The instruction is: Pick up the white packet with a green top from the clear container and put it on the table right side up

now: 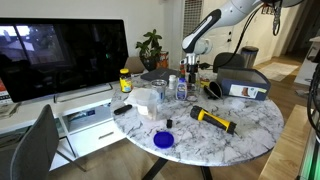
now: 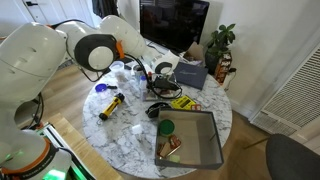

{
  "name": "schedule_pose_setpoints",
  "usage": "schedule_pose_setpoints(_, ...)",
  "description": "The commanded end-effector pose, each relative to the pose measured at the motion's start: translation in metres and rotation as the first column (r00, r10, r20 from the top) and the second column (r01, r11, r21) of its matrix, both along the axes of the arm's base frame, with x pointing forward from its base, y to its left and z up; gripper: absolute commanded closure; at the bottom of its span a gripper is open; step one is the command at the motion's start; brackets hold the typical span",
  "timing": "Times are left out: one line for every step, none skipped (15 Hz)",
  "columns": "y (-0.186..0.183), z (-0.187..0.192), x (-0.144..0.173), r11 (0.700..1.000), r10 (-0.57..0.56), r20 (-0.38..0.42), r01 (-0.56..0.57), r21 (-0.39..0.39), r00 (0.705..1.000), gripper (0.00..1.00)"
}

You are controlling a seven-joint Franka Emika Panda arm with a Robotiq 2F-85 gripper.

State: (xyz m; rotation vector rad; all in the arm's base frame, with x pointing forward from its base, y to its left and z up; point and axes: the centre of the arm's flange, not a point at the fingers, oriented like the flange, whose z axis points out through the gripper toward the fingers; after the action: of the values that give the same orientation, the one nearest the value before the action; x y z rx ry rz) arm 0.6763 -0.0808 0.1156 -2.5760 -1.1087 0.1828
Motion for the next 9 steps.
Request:
schedule_pose_setpoints(0.001, -0.009, 0.005, 1.0, 0.013, -0.025, -0.013, 0.021, 1.0, 0.0)
schedule_pose_setpoints(0.001, -0.011, 0.006, 1.0, 0.014, -0.029, -0.013, 0.021, 0.999, 0.02)
schedule_pose_setpoints(0.001, -0.013, 0.006, 1.0, 0.015, -0.033, -0.015, 0.013, 0.999, 0.04)
schedule_pose_setpoints(0.0, -0.016, 0.007, 1.0, 0.014, -0.034, -0.014, 0.008, 0.999, 0.06)
schedule_pose_setpoints(-0.001, -0.018, 0.008, 1.0, 0.013, -0.031, -0.013, 0.005, 0.999, 0.1)
schedule_pose_setpoints(-0.002, -0.02, 0.01, 1.0, 0.015, -0.022, -0.015, -0.008, 1.0, 0.08)
schedule_pose_setpoints(-0.003, -0.021, 0.011, 1.0, 0.015, -0.017, -0.015, -0.014, 1.0, 0.07)
schedule_pose_setpoints(-0.003, -0.023, 0.012, 1.0, 0.019, -0.019, -0.019, -0.015, 1.0, 0.06)
schedule_pose_setpoints(-0.003, -0.025, 0.012, 1.0, 0.02, -0.017, -0.021, -0.02, 1.0, 0.05)
